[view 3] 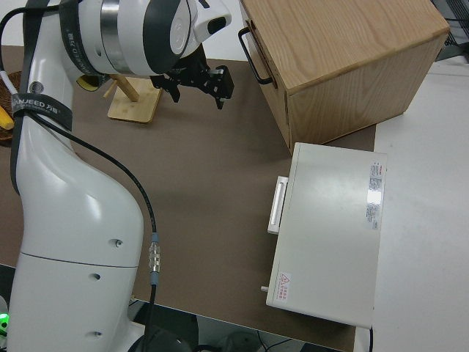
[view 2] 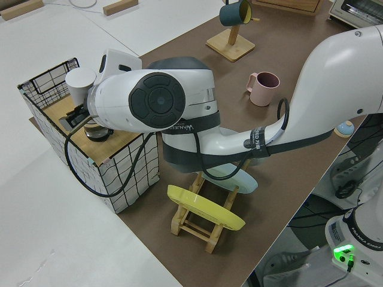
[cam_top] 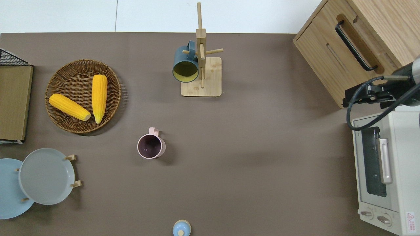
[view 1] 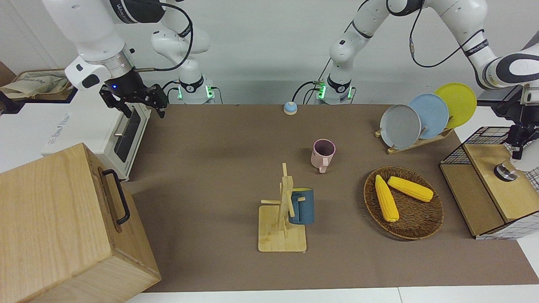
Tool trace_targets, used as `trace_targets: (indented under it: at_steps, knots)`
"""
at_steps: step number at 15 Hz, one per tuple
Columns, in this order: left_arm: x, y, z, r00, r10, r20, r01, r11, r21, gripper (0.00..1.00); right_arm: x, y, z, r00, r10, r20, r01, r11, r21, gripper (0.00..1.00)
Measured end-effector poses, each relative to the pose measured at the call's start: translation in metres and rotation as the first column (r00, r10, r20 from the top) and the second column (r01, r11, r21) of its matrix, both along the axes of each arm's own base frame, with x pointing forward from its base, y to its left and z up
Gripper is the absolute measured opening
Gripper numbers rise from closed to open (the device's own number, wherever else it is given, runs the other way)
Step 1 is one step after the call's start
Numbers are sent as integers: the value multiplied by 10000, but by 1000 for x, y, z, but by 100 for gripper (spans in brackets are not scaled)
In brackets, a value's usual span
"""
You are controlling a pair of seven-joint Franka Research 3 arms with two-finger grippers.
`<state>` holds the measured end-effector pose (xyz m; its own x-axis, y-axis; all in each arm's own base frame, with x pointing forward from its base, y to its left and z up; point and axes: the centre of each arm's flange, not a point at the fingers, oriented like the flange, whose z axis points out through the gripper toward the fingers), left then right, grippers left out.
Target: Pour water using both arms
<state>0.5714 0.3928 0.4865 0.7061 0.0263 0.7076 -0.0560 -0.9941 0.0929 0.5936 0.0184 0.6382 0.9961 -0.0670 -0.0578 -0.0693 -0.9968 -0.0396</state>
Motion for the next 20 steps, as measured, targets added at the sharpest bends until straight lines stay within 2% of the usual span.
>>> trace_targets:
  at_steps: [1, 2, 4, 6, 9, 11, 14, 18, 20]
  knots:
    - [0, 0, 6, 9988, -42, -479, 43, 10000, 21, 100, 0, 0, 0, 10000, 0, 0, 0, 10000, 0, 100]
    - [-1, -3, 19, 9936, -22, -1131, 20, 10000, -20, 100, 0, 0, 0, 10000, 0, 0, 0, 10000, 0, 100]
    - [-4, -6, 35, 9818, -74, -1898, 76, 10000, 7, 100, 0, 0, 0, 10000, 0, 0, 0, 10000, 0, 100]
    - [-11, -5, 46, 9694, -141, -2450, 146, 9999, 1, 100, 0, 0, 0, 10000, 0, 0, 0, 10000, 0, 100]
    - [-19, -4, 59, 9471, -119, -3206, 156, 9998, 89, 100, 0, 0, 0, 10000, 0, 0, 0, 10000, 0, 100]
    - [-24, -10, 72, 9274, 80, -3741, 21, 9996, 265, 100, 0, 0, 0, 10000, 0, 0, 0, 10000, 0, 100]
    - [-31, -24, 102, 9157, 381, -4001, -95, 9973, 732, 100, 0, 0, 0, 10000, 0, 0, 0, 10000, 0, 100]
    - [-37, -58, 136, 9064, 201, -4219, 272, 9940, 1060, 100, 0, 0, 0, 10000, 0, 0, 0, 10000, 0, 100]
    - [-35, -86, 151, 8907, 222, -4541, 446, 9897, 1359, 100, 0, 0, 0, 10000, 0, 0, 0, 10000, 0, 100]
